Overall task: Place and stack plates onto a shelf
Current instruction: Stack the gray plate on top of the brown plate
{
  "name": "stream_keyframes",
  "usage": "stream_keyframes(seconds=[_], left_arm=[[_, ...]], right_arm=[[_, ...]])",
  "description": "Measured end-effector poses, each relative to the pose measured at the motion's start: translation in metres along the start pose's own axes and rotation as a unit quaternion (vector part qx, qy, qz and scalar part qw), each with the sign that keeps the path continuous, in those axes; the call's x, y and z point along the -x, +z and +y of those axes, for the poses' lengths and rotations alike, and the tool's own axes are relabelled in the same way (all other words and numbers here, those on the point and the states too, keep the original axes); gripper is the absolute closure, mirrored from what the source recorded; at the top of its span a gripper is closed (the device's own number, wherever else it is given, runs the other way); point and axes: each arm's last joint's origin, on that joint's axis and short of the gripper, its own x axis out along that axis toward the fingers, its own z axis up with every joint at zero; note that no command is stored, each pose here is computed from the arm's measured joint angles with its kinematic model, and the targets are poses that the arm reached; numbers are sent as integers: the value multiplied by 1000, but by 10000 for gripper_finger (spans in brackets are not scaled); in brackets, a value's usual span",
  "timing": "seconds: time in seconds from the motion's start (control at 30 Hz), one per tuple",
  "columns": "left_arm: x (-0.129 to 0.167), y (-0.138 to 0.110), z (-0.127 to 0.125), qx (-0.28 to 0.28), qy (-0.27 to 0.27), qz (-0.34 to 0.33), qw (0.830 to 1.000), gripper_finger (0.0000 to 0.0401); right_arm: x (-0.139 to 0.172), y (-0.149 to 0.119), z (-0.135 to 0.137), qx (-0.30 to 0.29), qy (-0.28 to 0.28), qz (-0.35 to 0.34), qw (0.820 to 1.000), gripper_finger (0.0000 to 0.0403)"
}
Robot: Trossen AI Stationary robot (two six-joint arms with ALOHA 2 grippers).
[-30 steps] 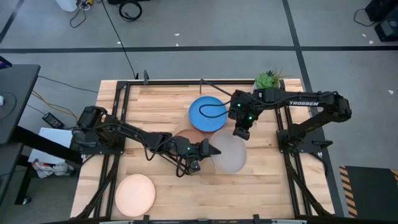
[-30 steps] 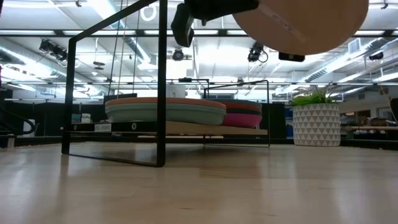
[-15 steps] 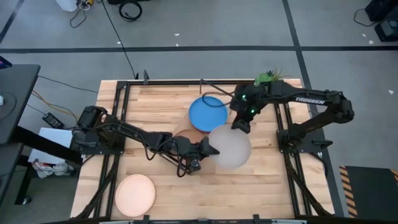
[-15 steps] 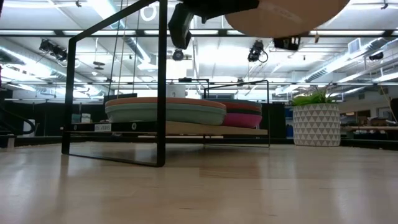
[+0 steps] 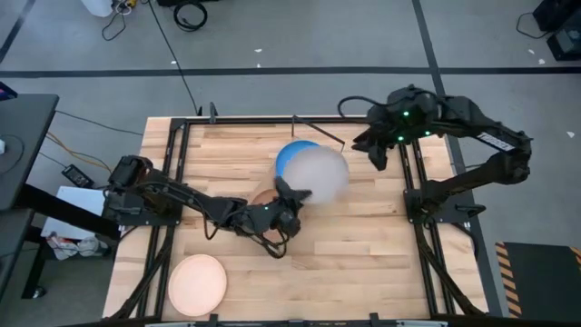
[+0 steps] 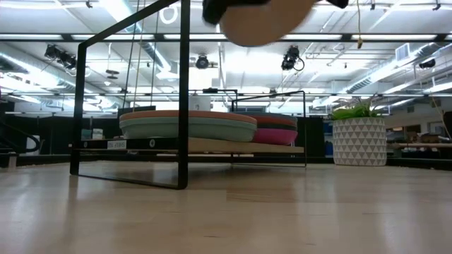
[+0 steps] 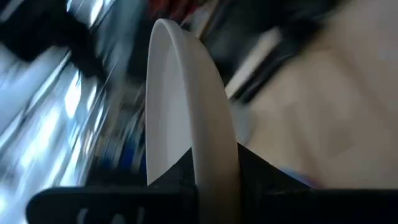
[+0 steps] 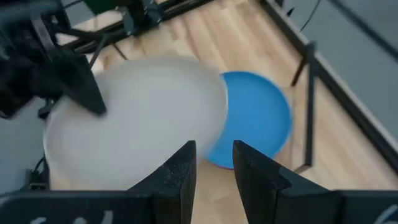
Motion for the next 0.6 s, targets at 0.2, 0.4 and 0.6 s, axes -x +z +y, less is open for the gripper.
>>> stream_keyframes(seconds=[0.2, 0.4, 0.6], left_arm=[[17, 20, 22, 96, 74, 129, 984, 345], [26, 36, 48, 203, 58, 130, 969, 345], [27, 27, 70, 296, -79, 160, 938, 346]], right_arm=[[15, -5, -1, 1, -21, -20, 1000, 291], [10, -8, 2, 9, -21, 2, 1000, 291], [2, -9, 14, 111, 2, 19, 994, 291]])
